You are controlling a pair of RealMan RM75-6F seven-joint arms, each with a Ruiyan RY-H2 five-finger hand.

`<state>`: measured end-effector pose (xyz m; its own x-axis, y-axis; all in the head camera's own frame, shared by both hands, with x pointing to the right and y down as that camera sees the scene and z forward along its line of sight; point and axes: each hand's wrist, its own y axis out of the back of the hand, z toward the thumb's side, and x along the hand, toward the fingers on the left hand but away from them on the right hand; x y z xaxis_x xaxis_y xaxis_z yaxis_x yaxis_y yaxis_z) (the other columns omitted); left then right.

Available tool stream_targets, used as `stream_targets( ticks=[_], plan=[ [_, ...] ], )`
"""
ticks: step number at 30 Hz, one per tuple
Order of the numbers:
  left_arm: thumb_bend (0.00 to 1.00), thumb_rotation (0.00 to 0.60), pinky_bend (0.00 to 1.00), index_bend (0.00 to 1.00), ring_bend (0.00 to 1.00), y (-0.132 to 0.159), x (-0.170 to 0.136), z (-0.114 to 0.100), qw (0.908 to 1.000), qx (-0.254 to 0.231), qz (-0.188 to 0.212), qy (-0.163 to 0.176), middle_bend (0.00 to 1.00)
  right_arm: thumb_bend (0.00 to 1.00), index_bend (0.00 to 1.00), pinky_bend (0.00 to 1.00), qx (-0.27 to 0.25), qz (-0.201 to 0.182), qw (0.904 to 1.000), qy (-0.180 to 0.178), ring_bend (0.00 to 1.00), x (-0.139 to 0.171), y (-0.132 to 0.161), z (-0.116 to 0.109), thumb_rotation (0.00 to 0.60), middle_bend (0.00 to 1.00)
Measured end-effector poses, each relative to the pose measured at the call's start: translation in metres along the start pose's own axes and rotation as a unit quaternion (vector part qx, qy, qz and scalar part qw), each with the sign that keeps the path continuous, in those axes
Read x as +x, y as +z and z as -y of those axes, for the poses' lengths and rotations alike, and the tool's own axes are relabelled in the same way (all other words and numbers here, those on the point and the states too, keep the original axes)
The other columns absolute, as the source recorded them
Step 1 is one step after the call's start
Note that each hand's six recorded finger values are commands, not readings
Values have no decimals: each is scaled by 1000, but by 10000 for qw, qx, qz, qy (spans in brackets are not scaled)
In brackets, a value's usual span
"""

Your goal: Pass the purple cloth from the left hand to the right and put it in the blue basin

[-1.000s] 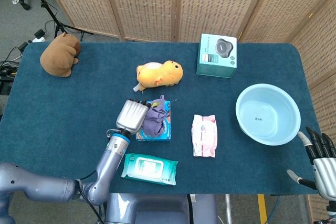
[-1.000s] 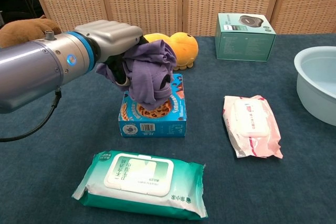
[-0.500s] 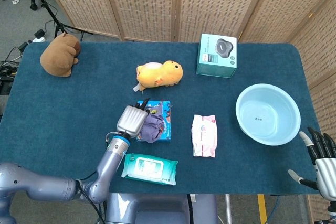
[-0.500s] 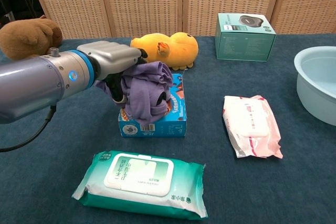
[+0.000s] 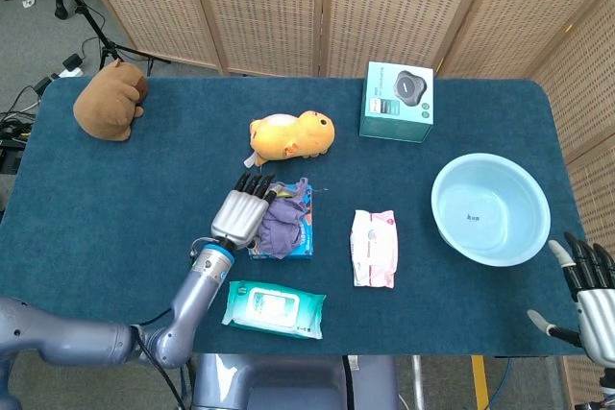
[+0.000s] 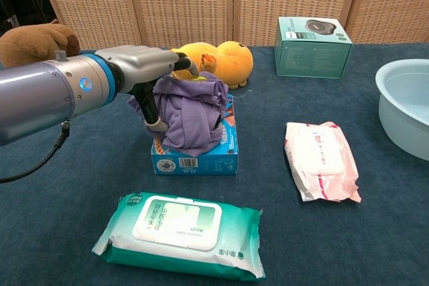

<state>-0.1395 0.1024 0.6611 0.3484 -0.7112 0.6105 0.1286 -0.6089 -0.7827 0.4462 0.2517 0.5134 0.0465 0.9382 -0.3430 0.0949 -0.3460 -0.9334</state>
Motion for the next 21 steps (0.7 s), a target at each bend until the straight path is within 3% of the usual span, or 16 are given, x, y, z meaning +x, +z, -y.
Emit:
stream_targets(
  ticks=[8,14,21],
  plan=[
    [153,600,0,0,0,-12,-11,-31,9993,-262,39,248,0,0,0,0,14,-2,10000,-6,0,-1,1,1,600,0],
    [152,600,0,0,0,-36,-27,-75,9967,-95,-87,805,0,0,0,0,41,1,10000,-12,0,-3,1,3,600,0],
    [158,600,0,0,0,-72,-60,-110,9911,-441,-242,1234,0,0,0,0,97,52,9999,26,0,-5,0,6,600,0]
  ],
)
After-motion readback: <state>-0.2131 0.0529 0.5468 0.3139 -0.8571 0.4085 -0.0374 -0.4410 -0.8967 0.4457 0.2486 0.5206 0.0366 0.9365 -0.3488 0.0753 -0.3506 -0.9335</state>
